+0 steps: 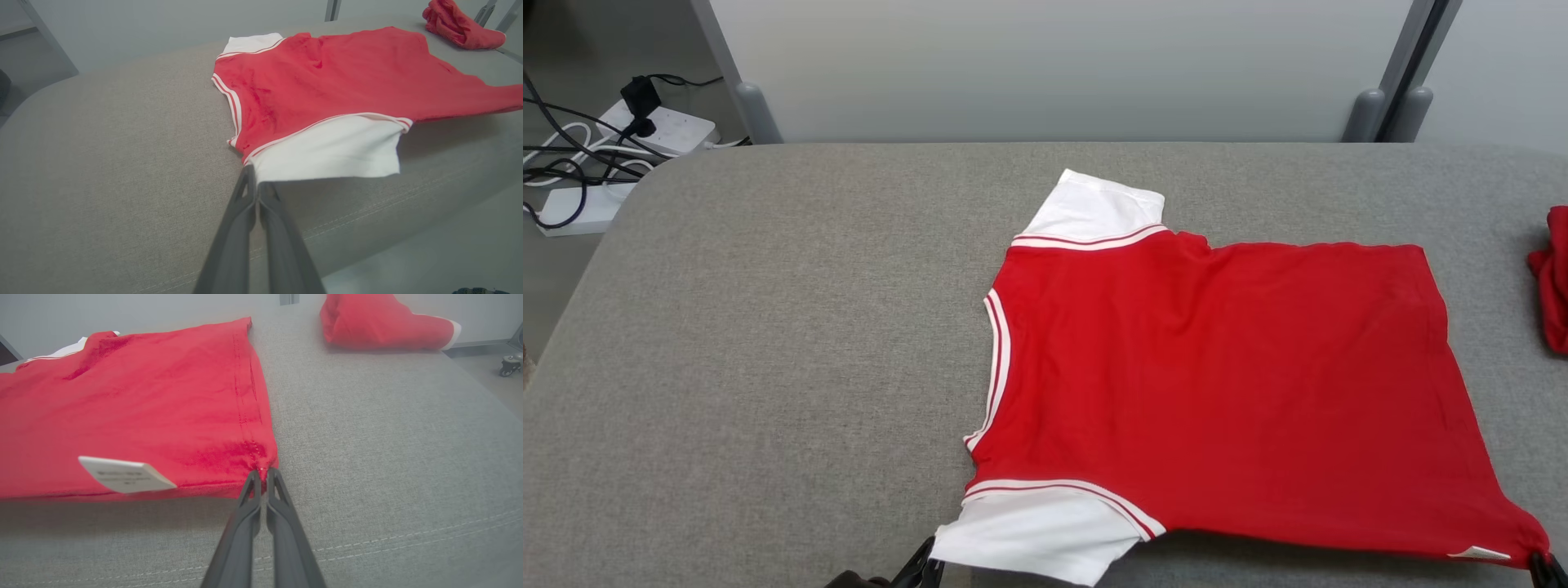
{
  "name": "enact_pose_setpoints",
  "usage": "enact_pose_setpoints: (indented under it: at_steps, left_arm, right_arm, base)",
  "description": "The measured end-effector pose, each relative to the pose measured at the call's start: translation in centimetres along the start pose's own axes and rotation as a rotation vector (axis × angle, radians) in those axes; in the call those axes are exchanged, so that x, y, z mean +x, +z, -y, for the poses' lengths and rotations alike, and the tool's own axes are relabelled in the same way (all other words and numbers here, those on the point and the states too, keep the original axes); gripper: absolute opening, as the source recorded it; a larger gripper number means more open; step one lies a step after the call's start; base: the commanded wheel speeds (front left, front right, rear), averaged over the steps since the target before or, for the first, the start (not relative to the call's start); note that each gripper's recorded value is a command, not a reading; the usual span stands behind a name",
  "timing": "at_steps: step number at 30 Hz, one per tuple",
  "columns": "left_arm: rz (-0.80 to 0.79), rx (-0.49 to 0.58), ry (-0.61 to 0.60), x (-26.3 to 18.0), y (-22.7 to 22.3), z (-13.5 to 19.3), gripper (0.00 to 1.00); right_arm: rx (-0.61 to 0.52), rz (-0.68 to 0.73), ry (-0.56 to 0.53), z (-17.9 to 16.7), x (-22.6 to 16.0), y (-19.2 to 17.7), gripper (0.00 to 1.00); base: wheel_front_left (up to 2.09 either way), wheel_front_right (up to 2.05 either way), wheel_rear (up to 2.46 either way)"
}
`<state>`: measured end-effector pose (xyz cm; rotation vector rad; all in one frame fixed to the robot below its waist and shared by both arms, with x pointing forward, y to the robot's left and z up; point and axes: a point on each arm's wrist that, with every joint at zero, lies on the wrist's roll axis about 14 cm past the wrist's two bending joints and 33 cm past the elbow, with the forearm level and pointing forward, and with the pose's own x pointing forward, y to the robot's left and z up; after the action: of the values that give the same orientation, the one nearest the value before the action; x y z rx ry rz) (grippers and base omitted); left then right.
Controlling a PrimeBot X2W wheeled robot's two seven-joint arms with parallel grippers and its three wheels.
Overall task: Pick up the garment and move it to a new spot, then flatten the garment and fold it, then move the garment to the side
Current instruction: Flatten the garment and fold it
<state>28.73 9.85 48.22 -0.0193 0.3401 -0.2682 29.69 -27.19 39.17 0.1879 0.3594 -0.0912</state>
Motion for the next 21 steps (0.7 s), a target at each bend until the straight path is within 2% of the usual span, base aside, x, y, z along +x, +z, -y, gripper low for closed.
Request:
enact_pose_setpoints:
  at_steps: [8,21]
  left_arm:
    - [-0.009,-0.045,-0.046,1.2,0.2,1.1,0.0]
    - [0.013,-0.026,-0.084,8.8,0.3,1.0,0.0]
  right_arm:
    - [0.029,-0.018,-0.02,0.1,0.0,0.1,0.0]
    - [0.016,-0.077,-0.042,-0.3,7.1,1.8,0.0]
  base:
    - [0.0,0.0,0.0]
    - [0.0,0.0,0.0]
